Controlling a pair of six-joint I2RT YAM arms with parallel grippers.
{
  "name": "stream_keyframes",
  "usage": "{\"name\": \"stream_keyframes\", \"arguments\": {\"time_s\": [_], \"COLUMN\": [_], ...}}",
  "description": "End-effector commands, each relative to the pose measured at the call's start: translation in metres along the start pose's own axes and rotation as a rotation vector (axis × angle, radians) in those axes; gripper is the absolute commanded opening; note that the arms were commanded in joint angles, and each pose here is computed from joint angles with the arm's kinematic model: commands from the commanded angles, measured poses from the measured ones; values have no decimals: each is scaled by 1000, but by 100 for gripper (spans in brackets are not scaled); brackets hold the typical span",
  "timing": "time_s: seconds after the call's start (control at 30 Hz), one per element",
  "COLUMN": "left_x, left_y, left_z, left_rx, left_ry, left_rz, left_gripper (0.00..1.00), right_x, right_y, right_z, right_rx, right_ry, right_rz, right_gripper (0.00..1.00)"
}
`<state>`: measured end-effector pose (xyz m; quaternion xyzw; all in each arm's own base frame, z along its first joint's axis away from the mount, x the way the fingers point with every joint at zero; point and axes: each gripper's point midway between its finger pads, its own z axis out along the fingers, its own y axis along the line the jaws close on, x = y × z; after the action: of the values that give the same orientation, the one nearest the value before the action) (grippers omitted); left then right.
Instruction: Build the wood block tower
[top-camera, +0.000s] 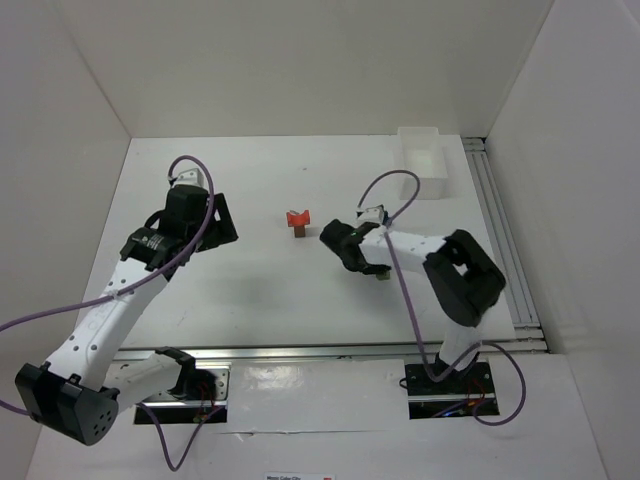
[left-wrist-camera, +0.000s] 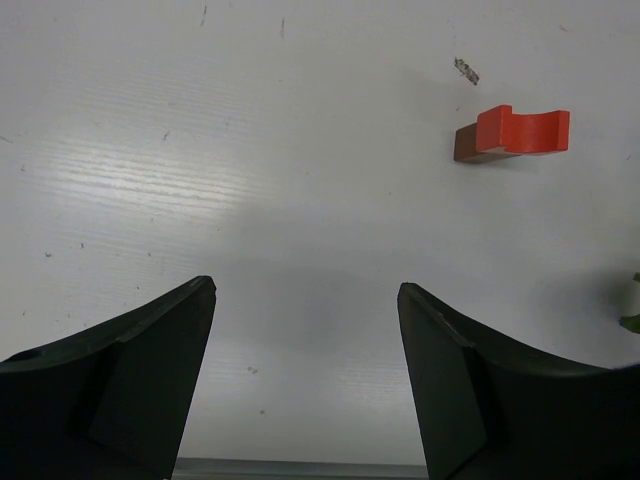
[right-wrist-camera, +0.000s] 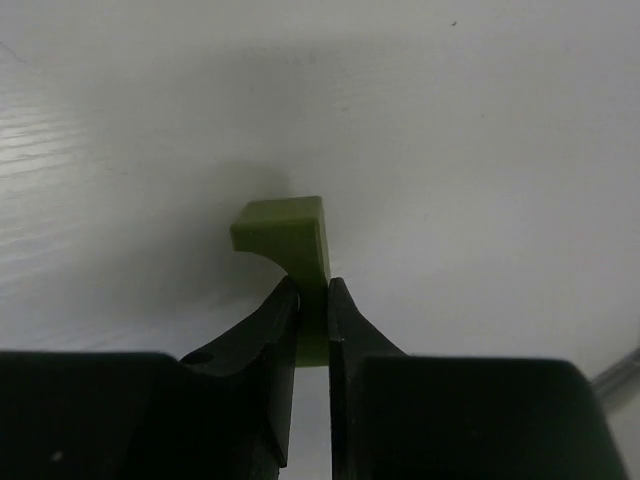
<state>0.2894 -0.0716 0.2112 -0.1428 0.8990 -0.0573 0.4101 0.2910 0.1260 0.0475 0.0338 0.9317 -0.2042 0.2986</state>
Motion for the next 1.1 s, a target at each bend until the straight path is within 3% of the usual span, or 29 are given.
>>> {"name": "stream_keyframes", "arguments": {"time_s": [0.0,0.27,0.47,0.67,0.93,1.03,1.07], "left_x": [-18,-22,-20,-18,-20,-20,-20], "left_y": [2,3,4,2,2,2,2], "left_z": [-14,-23,-23,-20,-24,-24,-24], "left_rx": [16,24,19,22,26,26,26], "left_ry": [-79,-93,-86,-71,-79,-79,-79], "left_rz": [-19,-13,-10,-7,-9,-9,-9], "left_gripper": [86,86,86,86,86,86,86], "right_x": [3,11,18,21,14,10,9], "right_y": [-33,0,24,38,54,61,68], "right_z": [-1,-9,-14,-16,-28,-38,-50], "right_rx": [302,393,334,301,225,121,30], "right_ry": [-63,-109,-116,-110,-121,-108,-83], "right_rz": [-107,-206,-251,-275,-232,-217,-189], "right_gripper": [0,0,14,47,51,64,83]}}
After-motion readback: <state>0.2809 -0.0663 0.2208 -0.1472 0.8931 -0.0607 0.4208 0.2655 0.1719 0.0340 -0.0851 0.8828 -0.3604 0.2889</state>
